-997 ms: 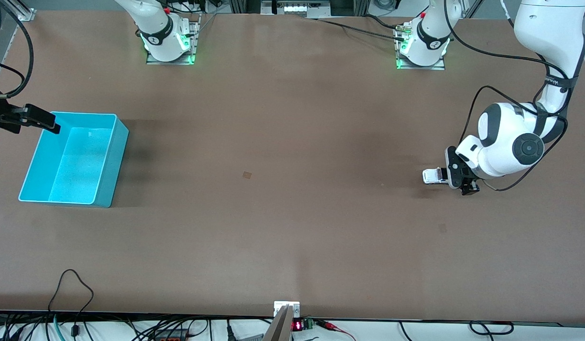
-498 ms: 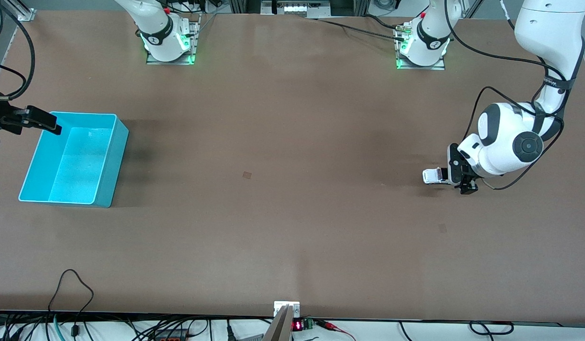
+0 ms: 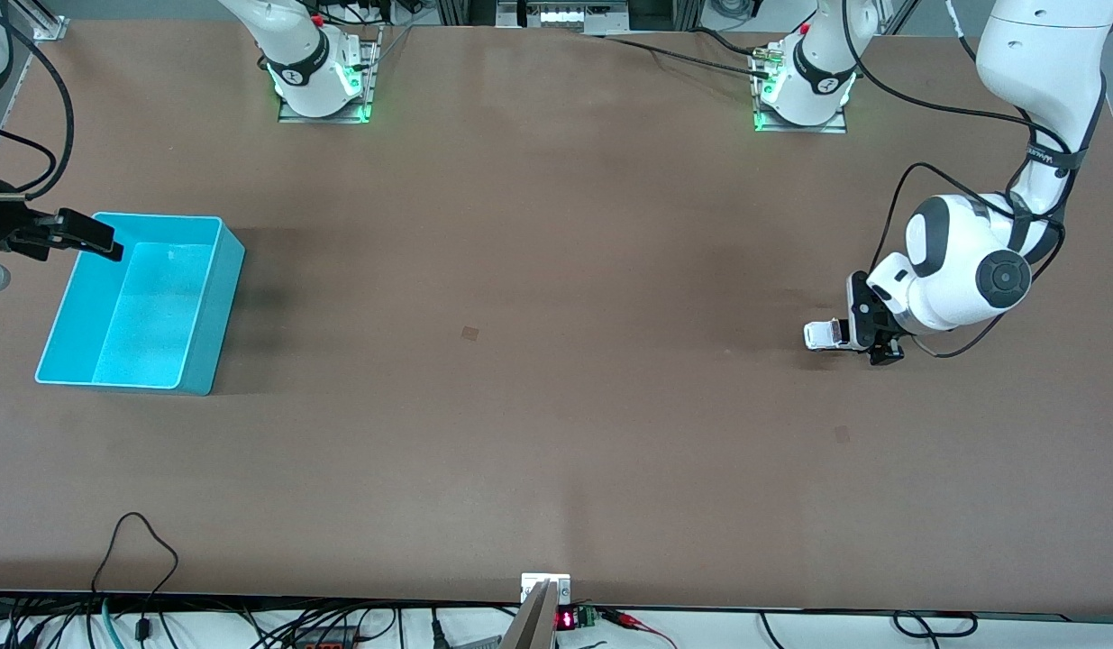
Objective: Wind and store white jeep toy
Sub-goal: 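Close the left gripper on the jeep while the right gripper moves over the bin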
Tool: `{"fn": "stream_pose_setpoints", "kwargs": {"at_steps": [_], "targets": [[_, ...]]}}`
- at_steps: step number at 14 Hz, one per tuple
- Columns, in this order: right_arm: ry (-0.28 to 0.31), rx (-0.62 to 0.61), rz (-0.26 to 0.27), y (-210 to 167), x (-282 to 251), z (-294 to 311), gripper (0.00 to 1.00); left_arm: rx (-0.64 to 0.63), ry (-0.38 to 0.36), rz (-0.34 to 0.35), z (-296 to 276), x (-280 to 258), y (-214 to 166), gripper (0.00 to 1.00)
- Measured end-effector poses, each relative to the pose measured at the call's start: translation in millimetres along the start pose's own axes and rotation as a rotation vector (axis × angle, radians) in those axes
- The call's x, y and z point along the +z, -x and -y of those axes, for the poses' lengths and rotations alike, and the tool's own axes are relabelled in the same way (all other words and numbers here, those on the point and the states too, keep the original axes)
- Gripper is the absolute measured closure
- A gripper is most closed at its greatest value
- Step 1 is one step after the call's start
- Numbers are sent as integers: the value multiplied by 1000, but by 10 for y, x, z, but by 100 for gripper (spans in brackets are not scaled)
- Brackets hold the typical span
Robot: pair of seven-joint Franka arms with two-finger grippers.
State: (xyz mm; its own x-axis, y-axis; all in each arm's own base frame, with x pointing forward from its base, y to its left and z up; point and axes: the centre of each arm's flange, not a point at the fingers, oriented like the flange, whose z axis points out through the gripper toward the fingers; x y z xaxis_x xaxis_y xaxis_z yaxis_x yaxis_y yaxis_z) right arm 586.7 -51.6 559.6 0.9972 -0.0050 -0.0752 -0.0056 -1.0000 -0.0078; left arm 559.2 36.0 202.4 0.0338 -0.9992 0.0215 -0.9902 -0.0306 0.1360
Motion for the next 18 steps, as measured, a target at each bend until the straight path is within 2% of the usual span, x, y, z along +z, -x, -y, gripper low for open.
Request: {"fn": "stream_pose_setpoints", "kwargs": {"at_steps": [6, 14, 16, 18], "targets": [[-1, -2, 14, -36, 78, 5, 0, 2, -31, -1, -24, 61, 9, 2], [-5, -2, 81, -152, 402, -2, 0, 14, -27, -6, -45, 90, -69, 10], [-7, -2, 105, -144, 449, -2, 0, 21, -29, -6, -44, 90, -69, 14], [-8, -1, 121, -148, 497, -6, 0, 35, -31, -6, -41, 87, -69, 31]]}}
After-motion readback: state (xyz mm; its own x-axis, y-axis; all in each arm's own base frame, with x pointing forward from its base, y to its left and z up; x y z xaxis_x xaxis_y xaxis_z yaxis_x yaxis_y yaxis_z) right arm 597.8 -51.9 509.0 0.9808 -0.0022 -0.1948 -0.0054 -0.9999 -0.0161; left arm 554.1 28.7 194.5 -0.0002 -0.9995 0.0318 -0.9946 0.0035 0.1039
